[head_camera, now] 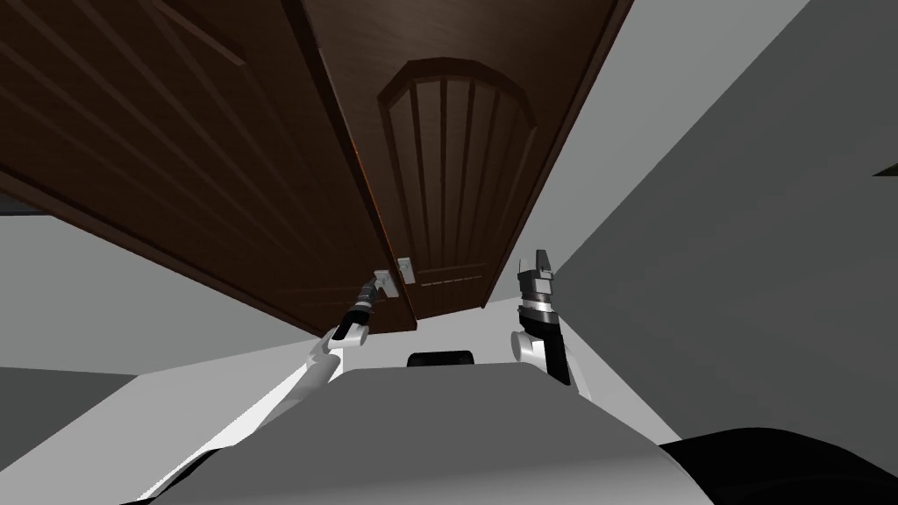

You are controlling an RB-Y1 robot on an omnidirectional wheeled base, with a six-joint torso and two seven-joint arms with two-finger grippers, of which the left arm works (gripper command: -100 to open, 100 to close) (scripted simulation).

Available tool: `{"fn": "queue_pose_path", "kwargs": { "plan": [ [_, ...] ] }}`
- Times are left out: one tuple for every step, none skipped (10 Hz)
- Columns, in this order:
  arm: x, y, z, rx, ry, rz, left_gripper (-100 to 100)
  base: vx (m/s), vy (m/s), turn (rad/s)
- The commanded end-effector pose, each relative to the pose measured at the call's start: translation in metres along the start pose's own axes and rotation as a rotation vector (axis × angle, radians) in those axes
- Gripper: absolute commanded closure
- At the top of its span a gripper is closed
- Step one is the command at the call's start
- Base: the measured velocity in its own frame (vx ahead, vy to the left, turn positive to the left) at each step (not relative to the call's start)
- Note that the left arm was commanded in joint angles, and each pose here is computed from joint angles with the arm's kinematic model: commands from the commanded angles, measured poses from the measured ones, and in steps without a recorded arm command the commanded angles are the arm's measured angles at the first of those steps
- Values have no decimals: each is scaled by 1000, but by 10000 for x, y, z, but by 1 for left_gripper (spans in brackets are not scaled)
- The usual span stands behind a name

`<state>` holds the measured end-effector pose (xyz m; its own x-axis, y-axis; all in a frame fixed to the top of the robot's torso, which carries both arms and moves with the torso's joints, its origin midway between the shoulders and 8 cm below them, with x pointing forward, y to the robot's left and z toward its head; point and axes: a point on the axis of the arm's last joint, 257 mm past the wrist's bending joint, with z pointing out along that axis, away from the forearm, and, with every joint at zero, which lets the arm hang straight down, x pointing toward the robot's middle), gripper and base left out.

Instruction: Pull the door open

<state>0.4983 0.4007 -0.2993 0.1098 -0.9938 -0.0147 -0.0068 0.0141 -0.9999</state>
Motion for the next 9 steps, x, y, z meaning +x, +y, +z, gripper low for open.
{"fn": "queue_pose_path", "kwargs": {
  "plan": [
    [-94,97,-67,-19,-7,5,100,-190,92,-15],
    [-90,96,-89,-20,1,6,100,-202,105,-32],
    [-71,90,-107,-19,13,6,100,-236,75,-108],
    [-6,56,-95,-11,23,3,-100,-243,17,-53],
    [68,28,-101,-5,41,-2,-100,-242,-41,-32],
    [120,8,-107,-2,53,-6,-100,-226,-44,-30],
    [190,-17,-115,3,70,-11,-100,-202,-62,-45],
    [222,-29,-120,5,77,-13,-100,-184,-50,-22],
    [201,-20,-119,2,71,-10,-100,-80,-19,-1]
  ]
}}
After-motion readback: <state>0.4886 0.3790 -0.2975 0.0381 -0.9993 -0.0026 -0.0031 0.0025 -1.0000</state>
